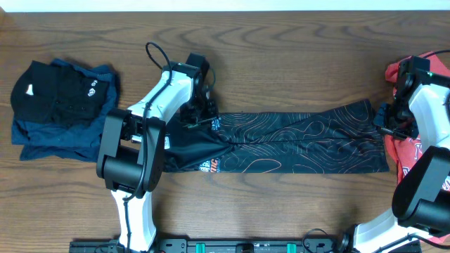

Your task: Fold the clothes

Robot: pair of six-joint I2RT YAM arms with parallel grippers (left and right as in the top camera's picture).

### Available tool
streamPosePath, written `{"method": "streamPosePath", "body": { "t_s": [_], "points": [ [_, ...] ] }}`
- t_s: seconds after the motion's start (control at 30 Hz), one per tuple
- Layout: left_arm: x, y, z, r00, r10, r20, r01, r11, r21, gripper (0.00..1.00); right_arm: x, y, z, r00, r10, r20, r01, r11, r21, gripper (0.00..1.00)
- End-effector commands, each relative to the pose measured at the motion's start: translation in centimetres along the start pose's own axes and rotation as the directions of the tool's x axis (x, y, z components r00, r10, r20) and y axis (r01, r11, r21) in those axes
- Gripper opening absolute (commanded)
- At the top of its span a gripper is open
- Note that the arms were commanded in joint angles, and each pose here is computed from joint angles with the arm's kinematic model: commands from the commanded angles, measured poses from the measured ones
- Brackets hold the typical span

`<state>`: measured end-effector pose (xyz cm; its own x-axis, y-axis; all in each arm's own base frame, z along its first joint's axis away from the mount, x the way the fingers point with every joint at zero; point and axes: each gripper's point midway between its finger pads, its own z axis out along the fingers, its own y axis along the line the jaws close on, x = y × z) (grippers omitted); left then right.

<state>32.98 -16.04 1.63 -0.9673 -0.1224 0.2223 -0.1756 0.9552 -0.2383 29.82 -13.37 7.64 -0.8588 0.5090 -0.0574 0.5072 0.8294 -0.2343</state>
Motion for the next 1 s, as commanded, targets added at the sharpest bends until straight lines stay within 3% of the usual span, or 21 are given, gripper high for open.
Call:
{"method": "streamPosePath", "body": {
  "t_s": [0.0,0.17,0.43,0.47,0.53,0.57,0.97],
  "points": [
    [1.9,-1.3,-2.1,0.998,0.063,-0.031,-0.061,0.995,0.073,0.06,-0.2,-0.5,-0.4,1.000,0.008,0.017,-0.008,1.000,0.007,0.21],
    [3.4,-3.0,-3.9,0.984,0.179,0.004,-0.178,0.980,0.088,0.06,-0.2,-0.4,-0.4,1.000,0.008,0.018,-0.008,1.000,0.007,0.21],
    [4.2,-4.5,-2.2,0.963,0.270,0.014,-0.270,0.963,0.012,0.07,-0.2,-0.5,-0.4,1.000,0.007,0.016,-0.007,1.000,0.007,0.21],
    [4.1,-4.5,-2.1,0.961,0.276,0.017,-0.276,0.961,0.004,0.09,-0.2,-0.5,-0.4,1.000,0.007,0.016,-0.007,1.000,0.007,0.21],
    [3.9,-4.1,-2.1,0.960,0.279,0.027,-0.278,0.960,-0.030,0.45,-0.2,-0.5,-0.4,1.000,0.007,0.015,-0.007,1.000,0.008,0.22],
    [3.7,-3.8,-2.1,0.960,0.278,0.032,-0.276,0.960,-0.049,0.55,-0.2,-0.5,-0.4,1.000,0.007,0.015,-0.007,1.000,0.008,0.22],
    [2.0,1.0,-4.5,0.990,0.136,0.041,-0.133,0.989,-0.069,0.54,-2.3,2.1,-0.4,0.982,-0.156,0.106,0.168,0.980,-0.111,0.29]
  ]
}}
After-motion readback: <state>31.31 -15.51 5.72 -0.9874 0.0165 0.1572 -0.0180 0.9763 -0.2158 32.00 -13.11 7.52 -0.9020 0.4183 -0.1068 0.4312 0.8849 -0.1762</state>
